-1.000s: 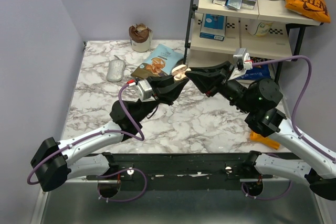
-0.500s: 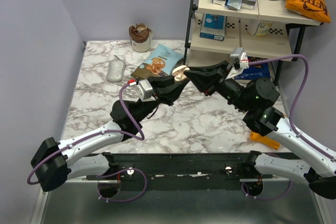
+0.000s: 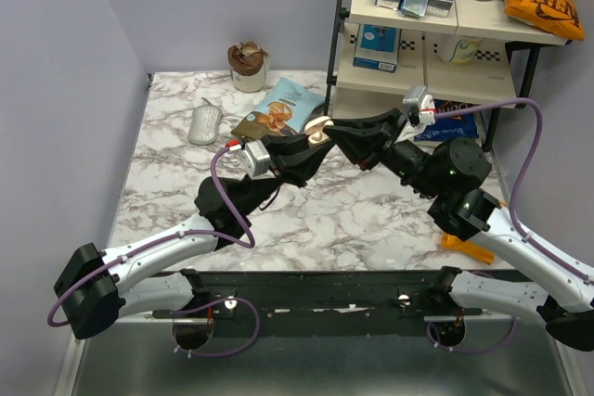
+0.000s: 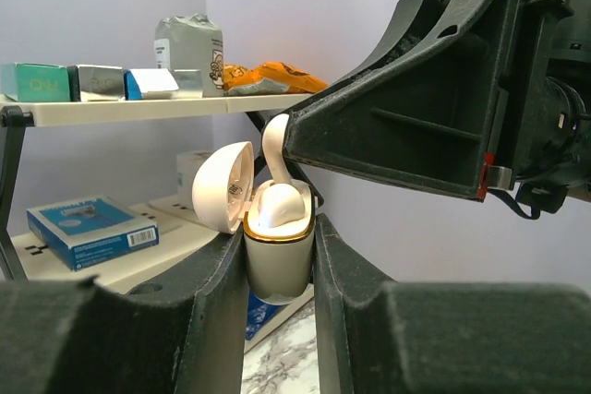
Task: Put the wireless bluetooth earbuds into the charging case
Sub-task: Place the earbud at the center of the board.
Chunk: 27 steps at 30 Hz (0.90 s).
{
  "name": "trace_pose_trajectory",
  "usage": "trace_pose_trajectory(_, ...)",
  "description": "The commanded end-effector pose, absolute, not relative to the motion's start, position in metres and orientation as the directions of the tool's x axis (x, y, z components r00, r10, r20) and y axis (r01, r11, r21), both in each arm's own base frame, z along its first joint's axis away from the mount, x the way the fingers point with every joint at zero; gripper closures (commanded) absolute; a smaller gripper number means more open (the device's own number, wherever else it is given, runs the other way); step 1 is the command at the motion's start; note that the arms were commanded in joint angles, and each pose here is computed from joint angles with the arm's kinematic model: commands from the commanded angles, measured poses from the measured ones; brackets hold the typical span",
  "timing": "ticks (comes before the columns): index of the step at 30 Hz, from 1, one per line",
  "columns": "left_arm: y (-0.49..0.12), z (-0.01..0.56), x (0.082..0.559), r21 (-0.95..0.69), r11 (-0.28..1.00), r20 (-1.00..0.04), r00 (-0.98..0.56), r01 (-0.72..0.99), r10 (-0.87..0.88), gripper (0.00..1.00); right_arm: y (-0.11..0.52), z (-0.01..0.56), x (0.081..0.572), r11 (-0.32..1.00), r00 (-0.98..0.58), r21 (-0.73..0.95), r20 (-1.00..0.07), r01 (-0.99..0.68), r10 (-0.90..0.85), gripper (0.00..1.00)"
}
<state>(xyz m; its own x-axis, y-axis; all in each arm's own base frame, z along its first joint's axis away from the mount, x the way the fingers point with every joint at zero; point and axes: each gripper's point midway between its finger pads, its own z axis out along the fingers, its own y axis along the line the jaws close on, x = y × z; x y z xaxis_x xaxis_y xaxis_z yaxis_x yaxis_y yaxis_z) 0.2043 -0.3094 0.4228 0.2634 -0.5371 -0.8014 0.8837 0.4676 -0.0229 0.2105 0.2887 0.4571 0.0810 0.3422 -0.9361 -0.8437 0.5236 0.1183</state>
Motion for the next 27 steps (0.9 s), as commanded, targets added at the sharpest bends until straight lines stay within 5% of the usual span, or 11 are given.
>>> trace_pose_trajectory(1, -0.3, 0.444, 0.196, -0.001, 0.464, -0.759, 0.301, 0.886, -0.577, 1.0, 0.289, 0.45, 0.206, 0.521, 0.113, 0.068, -0.945, -0.851, 0.308, 0.99)
trace_pose_trajectory(27, -0.307, 0.438, 0.196, -0.009, 0.44, -0.783, 0.267, 0.898, -0.561, 1.0, 0.273, 0.459, 0.216, 0.613, 0.256, -0.03, -0.924, -0.79, 0.284, 0.99)
